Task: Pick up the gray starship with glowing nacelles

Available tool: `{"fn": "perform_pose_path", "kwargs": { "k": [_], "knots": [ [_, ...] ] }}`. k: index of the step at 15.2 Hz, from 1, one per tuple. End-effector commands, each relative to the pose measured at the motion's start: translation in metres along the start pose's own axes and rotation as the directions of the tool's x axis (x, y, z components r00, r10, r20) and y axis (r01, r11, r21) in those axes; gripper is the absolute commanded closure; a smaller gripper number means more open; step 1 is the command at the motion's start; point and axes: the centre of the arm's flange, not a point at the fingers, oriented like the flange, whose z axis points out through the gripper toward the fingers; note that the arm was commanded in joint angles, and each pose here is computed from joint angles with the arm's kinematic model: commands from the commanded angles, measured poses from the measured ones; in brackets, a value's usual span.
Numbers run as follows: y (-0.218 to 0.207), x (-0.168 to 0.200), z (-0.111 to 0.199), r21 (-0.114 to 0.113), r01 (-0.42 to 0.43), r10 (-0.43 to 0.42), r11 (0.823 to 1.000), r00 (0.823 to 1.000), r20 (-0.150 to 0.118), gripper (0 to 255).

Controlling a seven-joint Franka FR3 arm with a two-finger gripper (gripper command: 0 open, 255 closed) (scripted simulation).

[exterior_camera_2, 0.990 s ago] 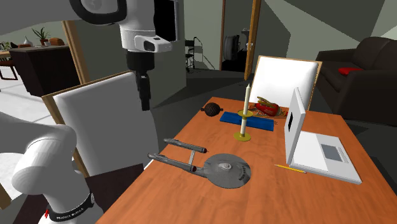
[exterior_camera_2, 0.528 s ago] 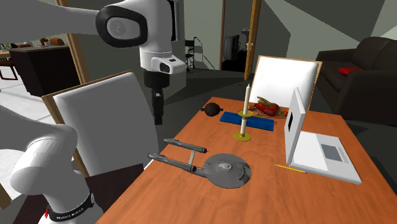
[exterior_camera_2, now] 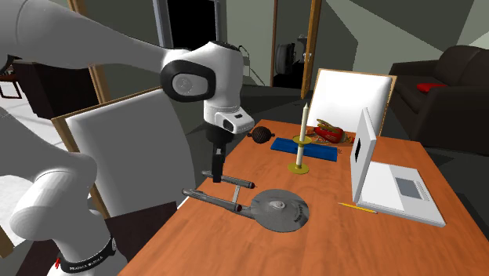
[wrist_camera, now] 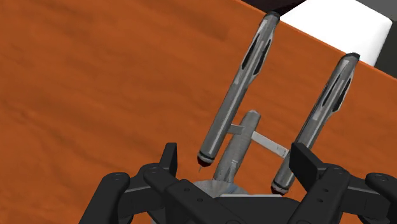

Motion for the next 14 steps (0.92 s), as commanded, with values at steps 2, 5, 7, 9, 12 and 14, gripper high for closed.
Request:
{"fn": "perform_pose_path", "kwargs": {
  "k": [2, 5, 7, 9, 12, 14],
  "knots": [
    [0.006, 0.026, 0.03, 0.01, -0.076, 0.076, 0.997, 0.997, 0.007, 0],
    [0.014, 0.051, 0.061, 0.019, -0.15, 0.149, 0.989, 0.989, 0.017, 0],
    [0.02, 0.067, 0.082, 0.024, -0.199, 0.198, 0.98, 0.98, 0.023, 0],
    [0.023, 0.075, 0.096, 0.027, -0.219, 0.218, 0.975, 0.976, 0.026, 0],
    [0.023, 0.076, 0.112, 0.027, -0.219, 0.218, 0.975, 0.976, 0.026, 0],
    [0.024, 0.077, 0.122, 0.027, -0.219, 0.218, 0.975, 0.976, 0.026, 0]
  ]
}}
